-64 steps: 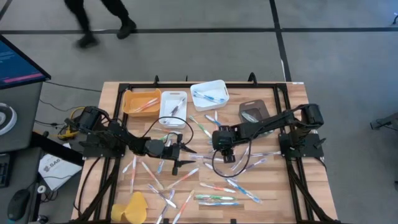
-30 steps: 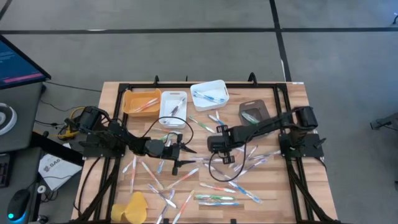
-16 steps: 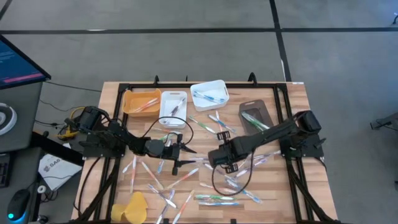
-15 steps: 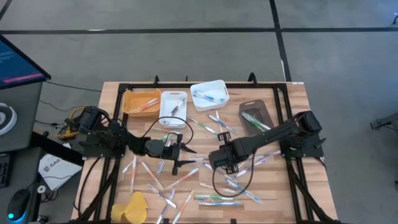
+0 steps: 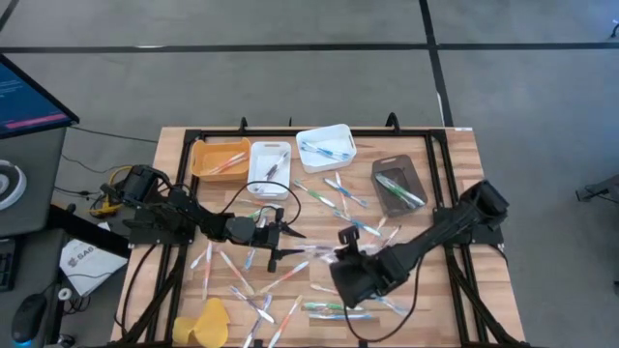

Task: Pick & Place Toothbrushes
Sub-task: Put the purple toothbrush into the left white bin

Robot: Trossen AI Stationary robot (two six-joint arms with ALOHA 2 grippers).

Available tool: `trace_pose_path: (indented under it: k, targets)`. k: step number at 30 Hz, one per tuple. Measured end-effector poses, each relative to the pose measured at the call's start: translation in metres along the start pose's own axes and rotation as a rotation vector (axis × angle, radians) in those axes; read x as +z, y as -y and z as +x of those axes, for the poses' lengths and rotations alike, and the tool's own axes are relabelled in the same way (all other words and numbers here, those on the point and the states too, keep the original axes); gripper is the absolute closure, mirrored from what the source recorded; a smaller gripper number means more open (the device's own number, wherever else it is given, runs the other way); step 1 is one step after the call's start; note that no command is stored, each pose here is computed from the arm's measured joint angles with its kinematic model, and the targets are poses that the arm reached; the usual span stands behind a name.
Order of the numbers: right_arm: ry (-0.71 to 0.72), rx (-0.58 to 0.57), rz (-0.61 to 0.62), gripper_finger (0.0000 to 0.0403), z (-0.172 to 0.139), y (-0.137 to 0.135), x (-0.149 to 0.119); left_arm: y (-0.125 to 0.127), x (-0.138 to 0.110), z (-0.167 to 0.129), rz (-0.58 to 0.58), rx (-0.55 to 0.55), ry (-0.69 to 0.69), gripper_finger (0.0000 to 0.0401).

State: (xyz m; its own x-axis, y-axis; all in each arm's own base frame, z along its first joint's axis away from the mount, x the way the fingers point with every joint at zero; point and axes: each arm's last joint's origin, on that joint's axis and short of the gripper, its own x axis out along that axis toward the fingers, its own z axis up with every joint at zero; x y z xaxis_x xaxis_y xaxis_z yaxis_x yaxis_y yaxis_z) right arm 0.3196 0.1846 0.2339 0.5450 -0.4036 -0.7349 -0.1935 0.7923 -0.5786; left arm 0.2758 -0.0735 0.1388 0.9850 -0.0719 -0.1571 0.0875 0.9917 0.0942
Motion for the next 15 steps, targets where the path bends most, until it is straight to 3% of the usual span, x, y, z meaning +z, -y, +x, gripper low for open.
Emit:
trace_pose_path:
  k: [5,9,12,15]
  targets:
    - [0.078,-0.006,0.002,0.039,-0.015,0.003,-0.002,0.0,0.0,0.0,0.0,0.0,0.0,0.0225]
    - [0.135,0.0,0.053,0.0384,-0.026,0.015,-0.032,0.001,0.0,0.0,0.0,-0.002,0.001,0.0225]
    - [0.287,0.038,0.158,0.0392,-0.034,0.024,-0.063,0.001,0.0,0.0,0.0,-0.002,0.001,0.0225]
    - [0.532,0.082,0.223,0.0393,-0.036,0.027,-0.089,0.001,0.0,0.0,0.005,-0.002,0.001,0.0225]
